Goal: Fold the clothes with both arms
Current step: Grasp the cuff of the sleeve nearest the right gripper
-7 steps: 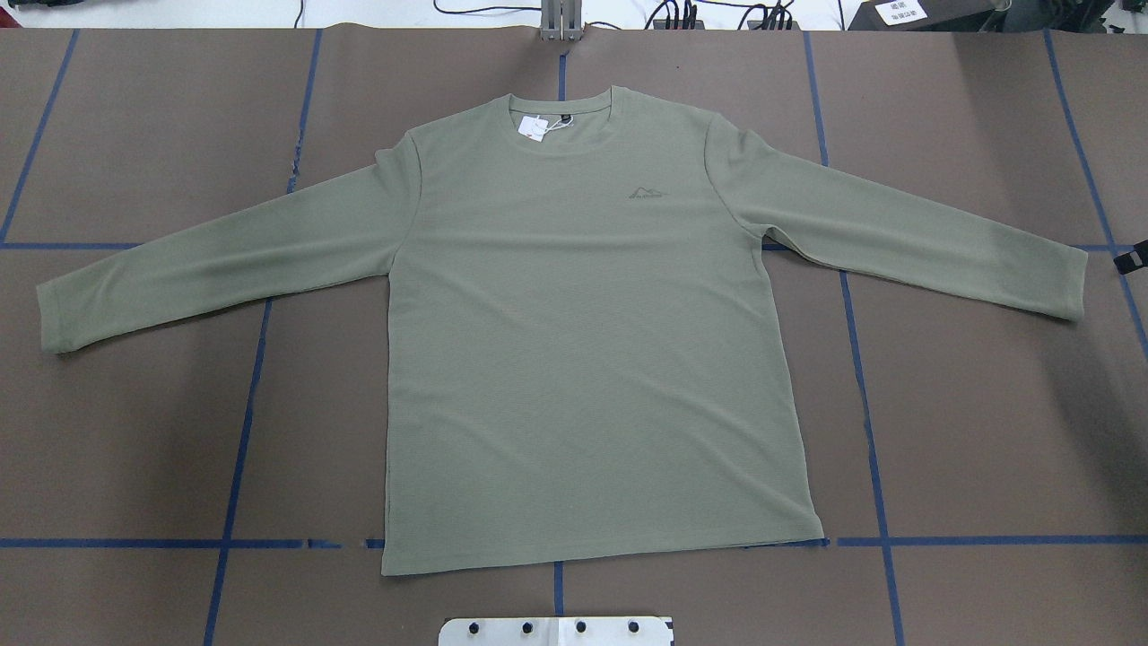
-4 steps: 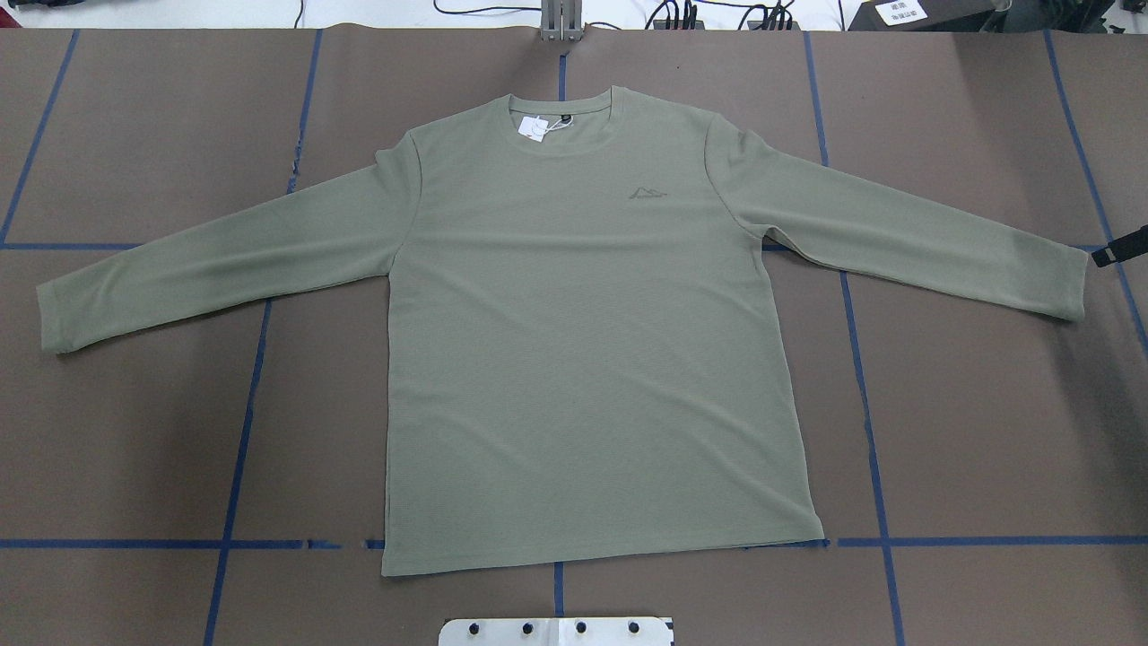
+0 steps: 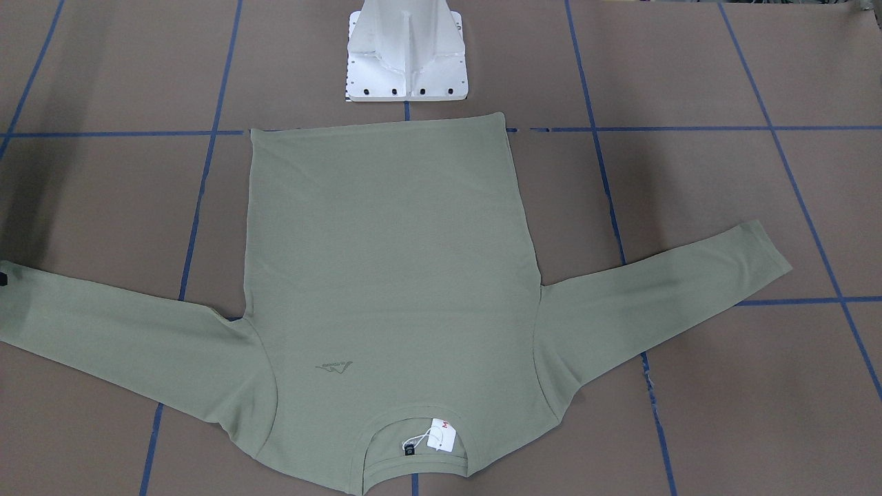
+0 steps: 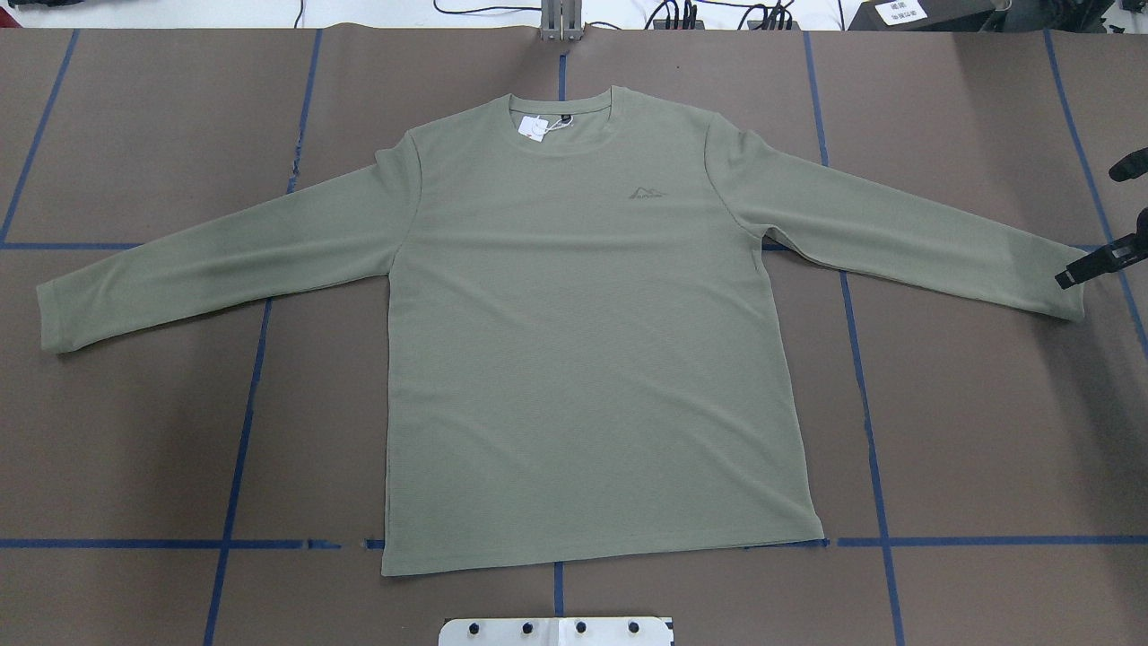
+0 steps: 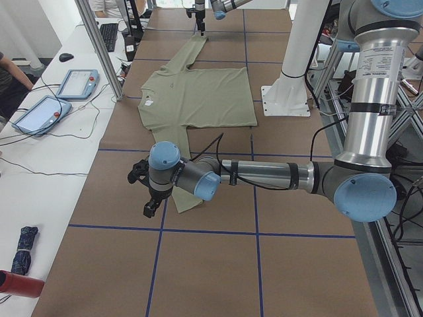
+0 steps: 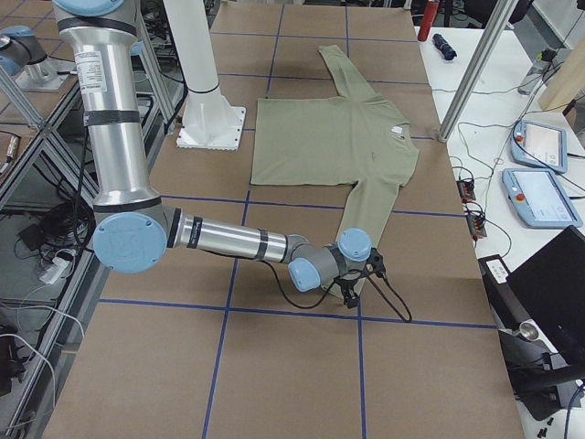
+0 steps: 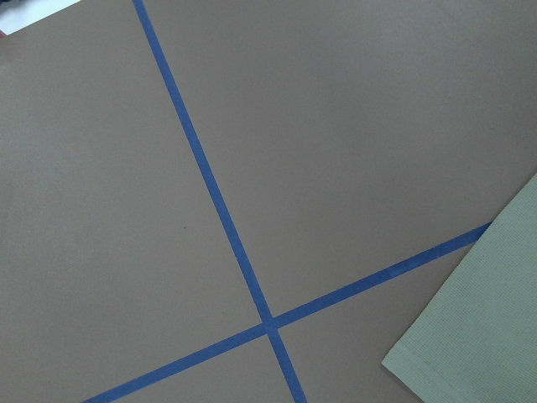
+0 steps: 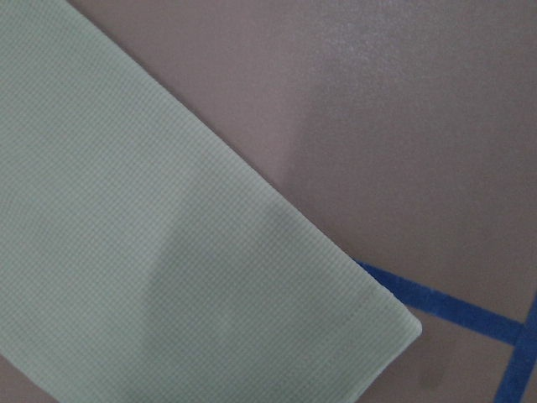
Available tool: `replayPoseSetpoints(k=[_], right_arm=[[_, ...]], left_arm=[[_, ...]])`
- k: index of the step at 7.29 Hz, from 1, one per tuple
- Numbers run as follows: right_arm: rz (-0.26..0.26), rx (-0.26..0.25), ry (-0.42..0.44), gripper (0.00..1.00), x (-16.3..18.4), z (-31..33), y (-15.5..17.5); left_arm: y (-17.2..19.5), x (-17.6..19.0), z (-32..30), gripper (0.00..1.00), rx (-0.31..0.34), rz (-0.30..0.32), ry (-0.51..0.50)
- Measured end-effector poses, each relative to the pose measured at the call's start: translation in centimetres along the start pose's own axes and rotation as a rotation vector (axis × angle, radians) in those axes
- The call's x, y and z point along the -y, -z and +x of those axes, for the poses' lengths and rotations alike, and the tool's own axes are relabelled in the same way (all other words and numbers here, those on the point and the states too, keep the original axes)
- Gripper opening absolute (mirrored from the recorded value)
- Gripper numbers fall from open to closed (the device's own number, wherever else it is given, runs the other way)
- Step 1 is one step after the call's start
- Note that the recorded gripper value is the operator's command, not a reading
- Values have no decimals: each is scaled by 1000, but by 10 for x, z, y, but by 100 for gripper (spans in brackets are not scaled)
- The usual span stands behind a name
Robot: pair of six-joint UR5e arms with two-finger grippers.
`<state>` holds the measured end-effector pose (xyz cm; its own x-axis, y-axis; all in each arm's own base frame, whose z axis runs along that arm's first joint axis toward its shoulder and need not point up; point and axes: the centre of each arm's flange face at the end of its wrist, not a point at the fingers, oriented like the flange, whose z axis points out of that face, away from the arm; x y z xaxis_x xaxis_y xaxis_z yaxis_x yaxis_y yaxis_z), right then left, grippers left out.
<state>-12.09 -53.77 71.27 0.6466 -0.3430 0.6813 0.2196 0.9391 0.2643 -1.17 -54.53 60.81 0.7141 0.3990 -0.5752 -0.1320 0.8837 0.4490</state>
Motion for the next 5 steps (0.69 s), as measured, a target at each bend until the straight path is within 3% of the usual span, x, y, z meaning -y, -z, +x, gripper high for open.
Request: replayPoseSetpoints(k=[3, 4, 5], right_arm=[[-15, 0, -5, 100, -2, 2, -7], [-17, -1, -6, 93, -2, 2, -7], [-18, 0, -7, 67, -2, 1, -7]], left_arm=[[0, 1, 0, 100, 0, 1, -2], [0, 1, 0, 100, 0, 1, -2], [0, 1, 0, 100, 0, 0, -1]])
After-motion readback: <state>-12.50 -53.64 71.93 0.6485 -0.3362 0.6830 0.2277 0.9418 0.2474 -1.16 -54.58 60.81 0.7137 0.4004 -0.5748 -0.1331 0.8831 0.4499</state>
